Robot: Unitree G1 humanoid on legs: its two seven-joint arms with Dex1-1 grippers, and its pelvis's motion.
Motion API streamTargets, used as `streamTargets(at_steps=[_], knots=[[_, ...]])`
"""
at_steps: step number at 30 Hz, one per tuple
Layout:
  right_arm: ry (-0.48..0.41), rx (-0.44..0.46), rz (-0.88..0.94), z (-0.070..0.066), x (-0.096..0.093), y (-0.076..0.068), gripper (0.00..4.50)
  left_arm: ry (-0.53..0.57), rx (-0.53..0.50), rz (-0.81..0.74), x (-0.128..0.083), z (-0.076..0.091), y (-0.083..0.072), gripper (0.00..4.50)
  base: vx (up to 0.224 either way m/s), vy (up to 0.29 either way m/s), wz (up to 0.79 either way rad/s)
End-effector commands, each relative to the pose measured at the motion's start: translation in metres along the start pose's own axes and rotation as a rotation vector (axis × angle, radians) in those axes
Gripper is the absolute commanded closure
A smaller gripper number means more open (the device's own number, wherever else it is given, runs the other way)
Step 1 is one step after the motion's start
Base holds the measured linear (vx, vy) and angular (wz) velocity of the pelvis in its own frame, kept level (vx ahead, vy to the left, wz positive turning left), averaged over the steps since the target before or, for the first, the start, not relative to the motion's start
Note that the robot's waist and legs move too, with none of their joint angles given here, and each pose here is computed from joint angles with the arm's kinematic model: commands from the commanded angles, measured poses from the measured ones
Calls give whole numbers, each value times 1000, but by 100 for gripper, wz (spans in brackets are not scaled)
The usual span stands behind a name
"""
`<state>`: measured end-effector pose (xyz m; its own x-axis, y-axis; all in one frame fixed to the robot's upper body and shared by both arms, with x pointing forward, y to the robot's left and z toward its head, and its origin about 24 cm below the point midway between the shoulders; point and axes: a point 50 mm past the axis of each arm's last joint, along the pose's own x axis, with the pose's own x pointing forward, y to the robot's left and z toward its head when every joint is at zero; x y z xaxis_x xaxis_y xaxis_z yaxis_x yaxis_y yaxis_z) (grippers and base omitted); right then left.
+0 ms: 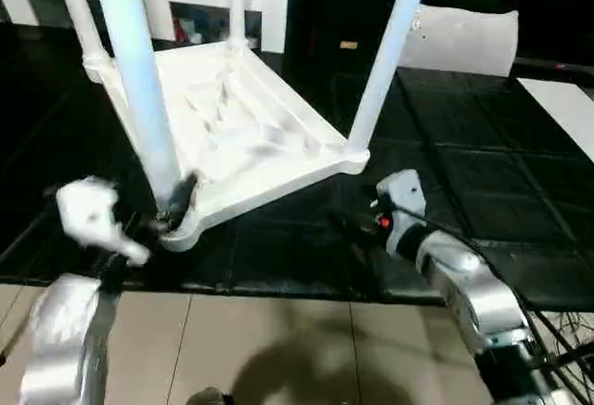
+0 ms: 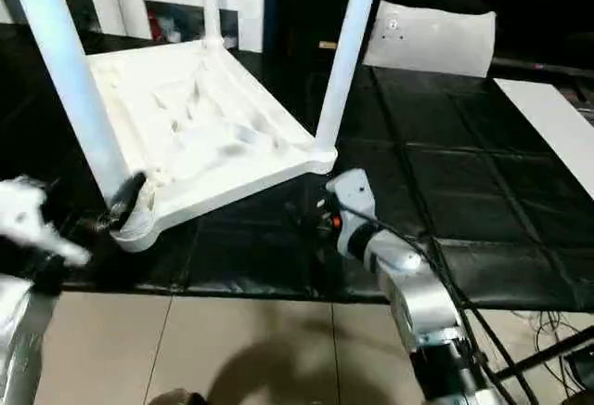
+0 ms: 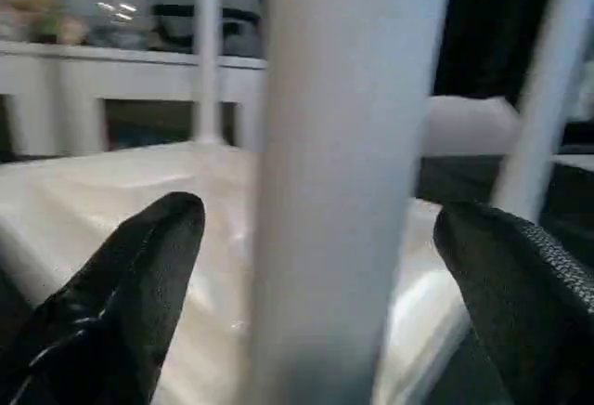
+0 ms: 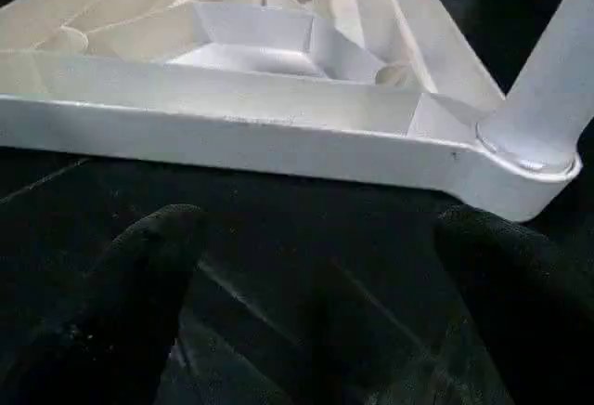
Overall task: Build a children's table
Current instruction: Rotate table base
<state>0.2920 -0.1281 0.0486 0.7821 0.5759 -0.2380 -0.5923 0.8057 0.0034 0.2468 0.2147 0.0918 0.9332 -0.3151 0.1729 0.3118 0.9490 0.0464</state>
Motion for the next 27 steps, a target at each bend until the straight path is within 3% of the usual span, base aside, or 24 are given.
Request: streamTargets(at_steps=[1,5,9,12,13,17,22,27], knots=[[23,-22,-10,1,1,1,0,14,-30,-88,11,-3,-8,8,0,0,0],[72,-37,-46,-2,11,1,0,18,-118,-226,26,0,-23,8,0,0,0],[120,-84,-111,-7,26,-2,0,39,-246,-451,30,5,-53,8,0,0,0],[149,-113,-135,-11,31,-4,0,54,-276,-532,30,6,-65,8,0,0,0],[168,-111,-163,-13,37,-7,0,56,-311,-604,31,8,-78,8,0,0,0],[202,-107,-206,-16,48,-12,0,50,-345,-704,34,13,-99,8,0,0,0],[155,-56,-213,-5,67,-8,0,1,-408,-812,46,26,-125,8,0,0,0],[124,-50,-222,3,76,-7,0,-40,-411,-809,61,30,-138,8,0,0,0]])
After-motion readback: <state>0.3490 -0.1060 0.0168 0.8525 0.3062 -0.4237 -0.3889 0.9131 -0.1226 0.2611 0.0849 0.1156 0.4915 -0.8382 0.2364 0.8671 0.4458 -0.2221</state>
